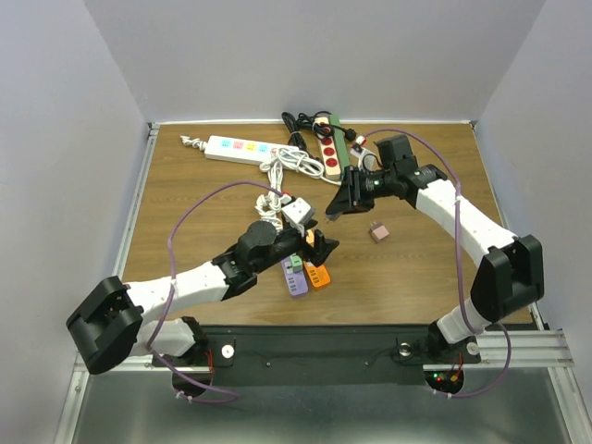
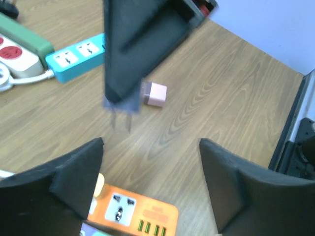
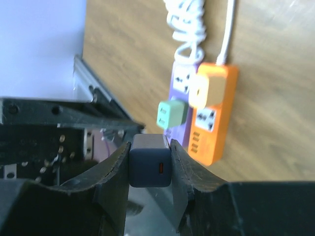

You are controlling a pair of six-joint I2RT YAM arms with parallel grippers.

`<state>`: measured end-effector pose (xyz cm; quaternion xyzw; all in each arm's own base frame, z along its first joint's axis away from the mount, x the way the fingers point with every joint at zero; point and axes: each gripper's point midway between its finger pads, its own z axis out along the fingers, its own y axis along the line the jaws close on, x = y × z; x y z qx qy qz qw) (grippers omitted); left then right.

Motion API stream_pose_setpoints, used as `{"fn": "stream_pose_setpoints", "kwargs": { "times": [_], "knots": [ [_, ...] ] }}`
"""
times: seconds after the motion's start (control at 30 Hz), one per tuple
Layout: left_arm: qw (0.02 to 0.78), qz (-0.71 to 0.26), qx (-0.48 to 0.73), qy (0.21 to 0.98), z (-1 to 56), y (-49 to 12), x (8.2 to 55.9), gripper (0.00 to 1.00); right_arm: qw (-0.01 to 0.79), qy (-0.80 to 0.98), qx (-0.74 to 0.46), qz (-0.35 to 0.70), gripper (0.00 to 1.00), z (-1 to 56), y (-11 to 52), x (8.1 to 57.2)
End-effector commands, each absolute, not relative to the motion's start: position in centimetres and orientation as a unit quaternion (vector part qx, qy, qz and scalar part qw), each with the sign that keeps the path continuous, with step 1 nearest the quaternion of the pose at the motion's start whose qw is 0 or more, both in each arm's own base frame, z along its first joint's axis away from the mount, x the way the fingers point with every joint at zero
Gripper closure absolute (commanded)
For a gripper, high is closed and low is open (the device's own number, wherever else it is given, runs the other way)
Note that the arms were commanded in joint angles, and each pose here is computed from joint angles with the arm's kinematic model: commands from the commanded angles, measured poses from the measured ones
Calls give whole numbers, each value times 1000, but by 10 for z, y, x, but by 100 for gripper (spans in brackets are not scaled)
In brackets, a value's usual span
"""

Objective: Insert the plug

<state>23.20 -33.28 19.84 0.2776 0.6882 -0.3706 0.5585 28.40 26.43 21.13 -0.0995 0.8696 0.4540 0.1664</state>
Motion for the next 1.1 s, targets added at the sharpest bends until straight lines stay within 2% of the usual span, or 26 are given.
{"fn": "stream_pose_setpoints", "kwargs": {
  "times": [0.0,0.27,0.43,0.6,0.83,1.07],
  "knots": [
    [580,-374,250,680,216,-318,230,4,227,860,-115,442,100,229,266,318],
    [566,-353,169,726,185,-269,240,1,264,868,-124,402,99,228,275,345],
    [568,-301,60,764,173,-219,274,1,282,877,-141,363,100,221,302,340],
    [522,-275,-12,807,144,-188,299,1,293,897,-140,302,100,195,324,338],
    [508,-252,-59,821,128,-161,311,1,295,913,-136,247,100,164,355,332],
    [520,-231,-58,820,135,-149,316,1,287,926,-138,205,100,147,372,335]
  ]
}}
